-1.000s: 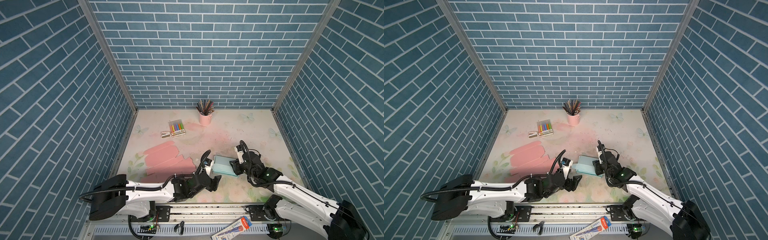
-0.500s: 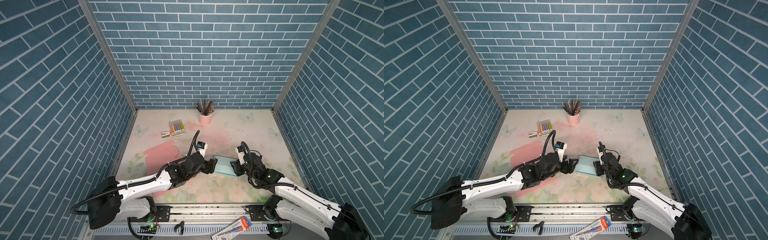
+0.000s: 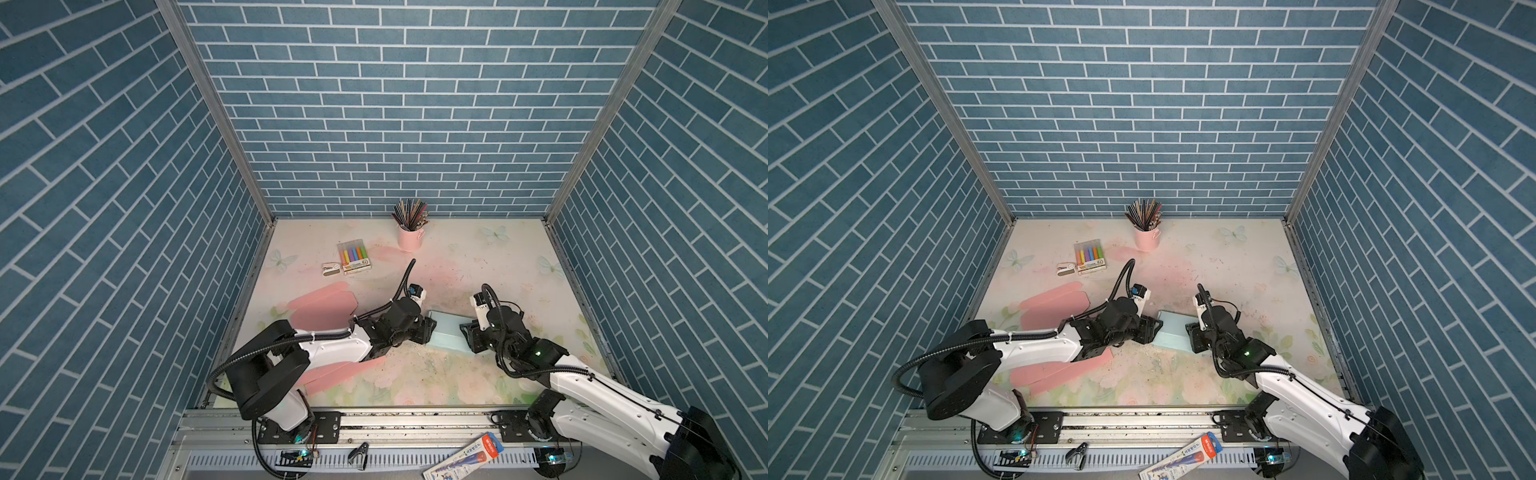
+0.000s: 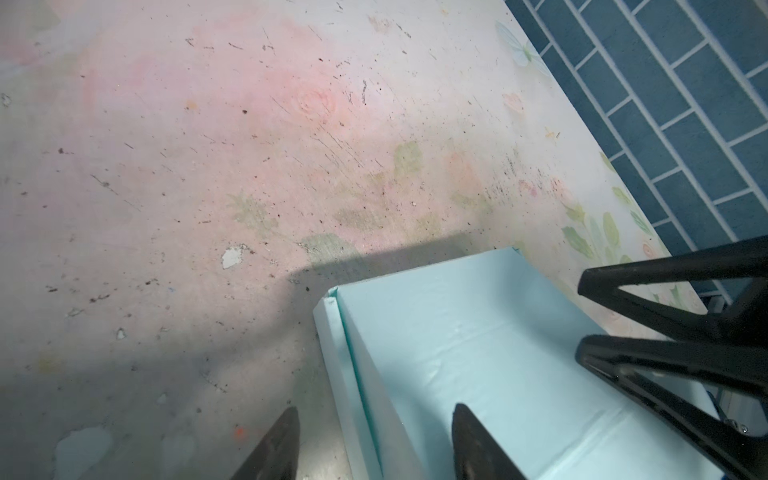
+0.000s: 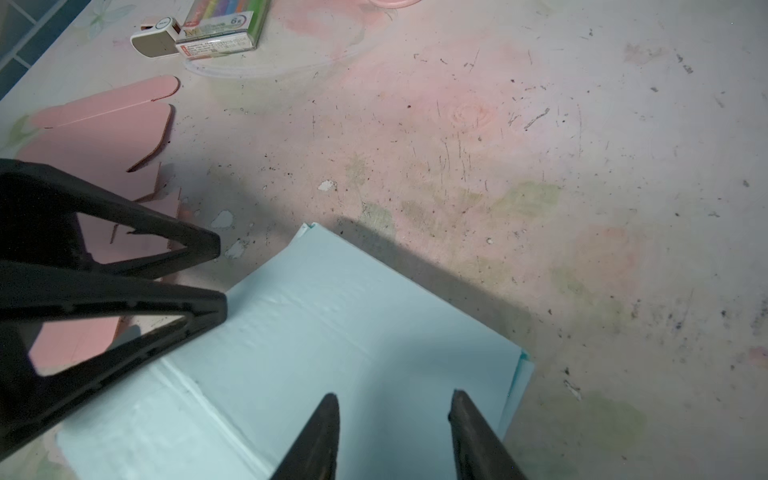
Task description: Fold the paper box
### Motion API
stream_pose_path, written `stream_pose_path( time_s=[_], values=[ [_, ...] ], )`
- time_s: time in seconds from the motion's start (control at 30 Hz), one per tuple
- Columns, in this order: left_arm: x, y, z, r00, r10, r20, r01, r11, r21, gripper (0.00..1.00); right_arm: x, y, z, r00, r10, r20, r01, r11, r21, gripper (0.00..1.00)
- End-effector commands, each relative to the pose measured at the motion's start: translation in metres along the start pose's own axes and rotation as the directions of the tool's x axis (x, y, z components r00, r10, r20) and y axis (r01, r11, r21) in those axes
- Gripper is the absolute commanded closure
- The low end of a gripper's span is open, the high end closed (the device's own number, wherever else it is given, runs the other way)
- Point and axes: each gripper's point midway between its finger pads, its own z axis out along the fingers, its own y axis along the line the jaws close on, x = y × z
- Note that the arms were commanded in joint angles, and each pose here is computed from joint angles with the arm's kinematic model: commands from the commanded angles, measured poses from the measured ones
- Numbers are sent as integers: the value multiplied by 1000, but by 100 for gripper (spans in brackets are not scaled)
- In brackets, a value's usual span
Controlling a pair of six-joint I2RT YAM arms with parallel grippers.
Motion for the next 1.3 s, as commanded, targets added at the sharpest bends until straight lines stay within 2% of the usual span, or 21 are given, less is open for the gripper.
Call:
stream_pose_path(
  time_s=[0.0,0.9,1.0,1.27],
  values=[
    [-6,-1,6,1000,-1,18,1,1000,16,44,14,-1,3,999,31,-32,-32,999,-4,55],
    [27,13,26,998,-36,-51,36,999,6,56,35,-2,11,995,61,-80,-61,998,10,56],
    [30,15,26,998,-39,-56,39,999,3,56,35,-1,11,995,60,-81,-60,998,7,60],
    [36,19,26,997,-47,-62,47,999,-1,58,35,-1,11,995,59,-83,-58,998,9,63]
  ],
)
